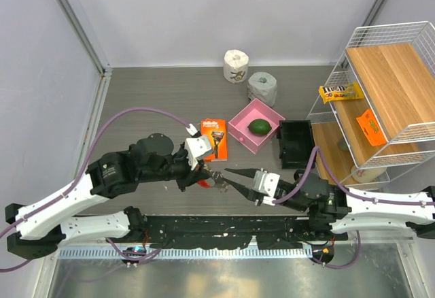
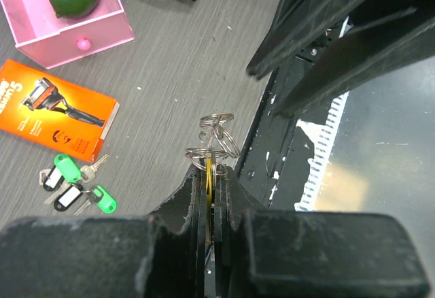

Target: Remove the keys from the keyring

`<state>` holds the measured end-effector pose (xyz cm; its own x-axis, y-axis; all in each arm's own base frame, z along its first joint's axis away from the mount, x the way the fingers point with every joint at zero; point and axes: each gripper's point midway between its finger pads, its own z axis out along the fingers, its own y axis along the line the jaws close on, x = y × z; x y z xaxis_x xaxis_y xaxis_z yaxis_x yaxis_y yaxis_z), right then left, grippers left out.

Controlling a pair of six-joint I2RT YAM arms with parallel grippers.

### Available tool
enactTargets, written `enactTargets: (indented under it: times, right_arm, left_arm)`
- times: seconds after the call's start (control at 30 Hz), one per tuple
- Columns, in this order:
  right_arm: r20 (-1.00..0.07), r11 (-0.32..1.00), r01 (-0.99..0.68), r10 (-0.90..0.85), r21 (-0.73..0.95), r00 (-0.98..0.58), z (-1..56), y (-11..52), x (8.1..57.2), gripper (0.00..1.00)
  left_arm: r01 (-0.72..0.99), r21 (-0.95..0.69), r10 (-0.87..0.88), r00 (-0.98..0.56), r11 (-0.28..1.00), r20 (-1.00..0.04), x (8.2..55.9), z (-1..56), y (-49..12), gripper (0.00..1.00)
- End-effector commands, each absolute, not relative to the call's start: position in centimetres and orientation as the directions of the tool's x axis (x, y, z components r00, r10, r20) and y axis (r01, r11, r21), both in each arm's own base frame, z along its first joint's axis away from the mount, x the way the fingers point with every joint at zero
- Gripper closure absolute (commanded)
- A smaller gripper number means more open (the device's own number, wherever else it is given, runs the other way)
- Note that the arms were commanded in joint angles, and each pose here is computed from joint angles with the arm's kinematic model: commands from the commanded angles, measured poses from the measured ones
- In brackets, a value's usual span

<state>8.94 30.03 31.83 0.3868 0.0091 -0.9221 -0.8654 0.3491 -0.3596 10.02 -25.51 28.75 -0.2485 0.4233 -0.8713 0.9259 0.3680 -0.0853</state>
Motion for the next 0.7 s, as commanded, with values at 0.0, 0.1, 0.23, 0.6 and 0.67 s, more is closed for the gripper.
enactTargets:
  times: [0.0, 0.1, 0.23, 0.6, 0.67]
  right_arm:
    - [-0.903, 0.323, -0.862, 0.05, -0.39, 0.427, 33.9, 31.0, 8.3, 0.67]
    - [-0.9, 0.314, -0.861, 0.04, -0.4, 0.433, 33.7, 31.6, 8.3, 0.68]
    - [-0.899, 0.307, -0.86, 0.034, -0.407, 0.437, 33.7, 32.2, 8.4, 0.69]
    - [-0.901, 0.303, -0.865, 0.047, -0.4, 0.432, 34.0, 32.5, 8.5, 0.7]
    - [-0.902, 0.3, -0.867, 0.044, -0.398, 0.429, 33.9, 32.6, 8.5, 0.71]
  left_arm:
    - [0.943, -0.089, 0.355, -0.206, 0.319, -0.912, 9.6, 31.7, -26.3, 1.0]
    - [0.948, -0.091, 0.349, -0.2, 0.306, -0.915, 9.4, 31.9, -26.4, 1.0]
    - [0.954, -0.093, 0.351, -0.194, 0.284, -0.916, 8.9, 31.9, -26.5, 1.0]
    - [0.969, -0.1, 0.365, -0.18, 0.227, -0.914, 7.9, 31.6, -27.3, 1.0]
    - [0.969, -0.096, 0.364, -0.176, 0.226, -0.914, 7.9, 31.7, -27.3, 1.0]
